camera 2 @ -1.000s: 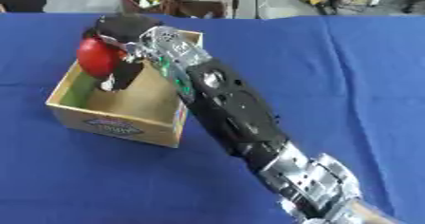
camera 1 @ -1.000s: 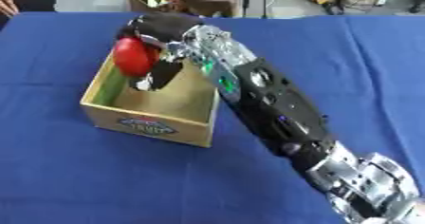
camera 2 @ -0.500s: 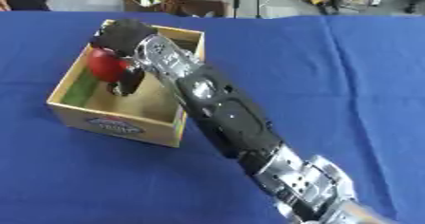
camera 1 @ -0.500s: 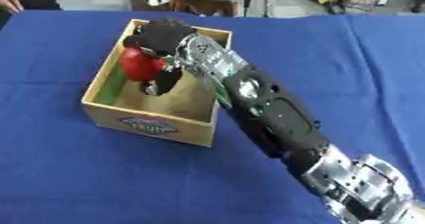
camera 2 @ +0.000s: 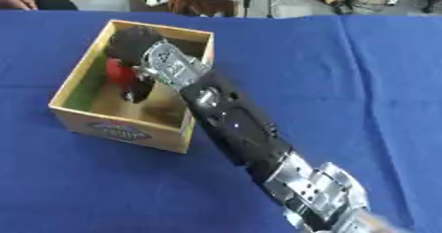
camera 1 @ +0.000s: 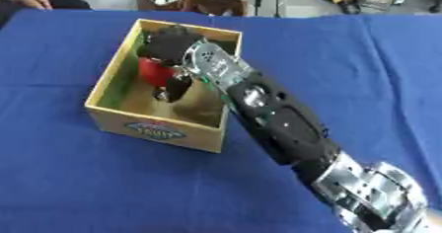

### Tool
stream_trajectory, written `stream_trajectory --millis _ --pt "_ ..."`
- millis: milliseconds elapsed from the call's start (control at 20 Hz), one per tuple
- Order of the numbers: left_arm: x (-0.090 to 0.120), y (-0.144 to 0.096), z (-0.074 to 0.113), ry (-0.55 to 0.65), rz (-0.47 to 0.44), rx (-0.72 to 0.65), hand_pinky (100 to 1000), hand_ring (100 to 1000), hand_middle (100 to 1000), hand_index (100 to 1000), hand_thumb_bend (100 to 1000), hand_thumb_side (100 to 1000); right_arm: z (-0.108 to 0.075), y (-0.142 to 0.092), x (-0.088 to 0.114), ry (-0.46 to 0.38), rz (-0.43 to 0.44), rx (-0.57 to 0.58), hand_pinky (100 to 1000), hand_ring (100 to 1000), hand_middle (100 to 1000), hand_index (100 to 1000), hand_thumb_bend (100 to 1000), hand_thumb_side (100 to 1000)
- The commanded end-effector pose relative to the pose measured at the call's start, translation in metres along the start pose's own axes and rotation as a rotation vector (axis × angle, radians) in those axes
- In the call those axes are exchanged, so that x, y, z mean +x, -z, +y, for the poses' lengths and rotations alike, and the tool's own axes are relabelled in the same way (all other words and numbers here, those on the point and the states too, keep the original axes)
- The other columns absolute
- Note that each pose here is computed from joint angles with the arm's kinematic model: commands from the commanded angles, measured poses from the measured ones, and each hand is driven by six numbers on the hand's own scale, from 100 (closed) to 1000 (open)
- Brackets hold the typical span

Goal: Pick up objects on the table and place them in the box.

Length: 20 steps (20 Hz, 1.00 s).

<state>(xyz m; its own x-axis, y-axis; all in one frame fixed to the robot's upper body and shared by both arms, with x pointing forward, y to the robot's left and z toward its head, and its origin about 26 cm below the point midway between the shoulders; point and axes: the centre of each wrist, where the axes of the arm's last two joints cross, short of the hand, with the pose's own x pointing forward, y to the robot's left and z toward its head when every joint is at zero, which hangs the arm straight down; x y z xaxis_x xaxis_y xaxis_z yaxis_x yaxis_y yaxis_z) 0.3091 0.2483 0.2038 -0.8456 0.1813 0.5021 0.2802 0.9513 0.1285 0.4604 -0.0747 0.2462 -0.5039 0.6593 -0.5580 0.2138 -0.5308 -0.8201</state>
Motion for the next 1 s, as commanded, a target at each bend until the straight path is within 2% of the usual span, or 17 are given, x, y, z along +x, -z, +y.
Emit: stream_trajectory --millis 50,100,150,200,250,300,350,400,600,650,800,1000 --pt "0.006 0.006 -0.001 0.001 -0.026 -0.012 100 256 357 679 100 724 -0.013 -0.001 -0.008 -0.040 0.000 0.062 697 925 920 866 100 587" --pt "0.006 0.006 -0.001 0.001 -0.026 -0.012 100 256 357 679 100 724 -0.015 -0.002 -0.009 -0.043 -0.003 0.080 735 946 936 880 100 594" --pt "0.006 0.005 -0.001 0.001 -0.025 -0.013 100 256 357 679 100 724 -0.016 -0.002 -0.009 -0.045 -0.006 0.093 825 988 973 919 112 622" --pt "0.005 0.005 -0.001 0.000 -0.024 -0.013 100 256 357 679 100 724 -0.017 -0.002 -0.009 -0.046 -0.008 0.101 861 1000 981 933 152 630" --pt "0.005 0.005 -0.001 0.000 -0.023 -0.013 100 256 357 679 100 724 -0.020 -0.004 -0.010 -0.043 -0.007 0.096 879 1000 986 963 219 647" --pt "0.005 0.005 -0.001 0.000 -0.022 -0.014 100 256 357 679 100 724 -0.023 -0.005 -0.012 -0.039 -0.001 0.079 879 1000 984 963 237 653" --pt "0.005 0.005 -0.001 0.001 -0.021 -0.014 100 256 357 679 100 724 -0.027 -0.008 -0.013 -0.034 0.008 0.053 876 993 977 957 208 682" --pt "0.005 0.005 -0.001 0.001 -0.019 -0.014 100 256 357 679 100 724 -0.031 -0.011 -0.016 -0.028 0.018 0.016 874 989 975 955 260 676" --pt "0.006 0.004 0.000 0.007 -0.017 -0.012 100 256 357 679 100 724 -0.056 -0.035 -0.036 0.027 0.084 -0.211 836 930 952 945 180 730" --pt "0.006 0.004 0.001 0.010 -0.016 -0.010 100 256 357 679 100 725 -0.062 -0.044 -0.043 0.052 0.099 -0.272 803 897 933 938 103 734" --pt "0.006 0.003 0.002 0.019 -0.012 -0.003 100 256 357 679 100 726 -0.081 -0.079 -0.067 0.157 0.134 -0.470 761 853 907 938 100 765" --pt "0.007 0.001 0.005 0.036 -0.005 0.009 100 256 357 679 100 726 -0.101 -0.140 -0.093 0.322 0.128 -0.739 689 795 859 927 100 793"
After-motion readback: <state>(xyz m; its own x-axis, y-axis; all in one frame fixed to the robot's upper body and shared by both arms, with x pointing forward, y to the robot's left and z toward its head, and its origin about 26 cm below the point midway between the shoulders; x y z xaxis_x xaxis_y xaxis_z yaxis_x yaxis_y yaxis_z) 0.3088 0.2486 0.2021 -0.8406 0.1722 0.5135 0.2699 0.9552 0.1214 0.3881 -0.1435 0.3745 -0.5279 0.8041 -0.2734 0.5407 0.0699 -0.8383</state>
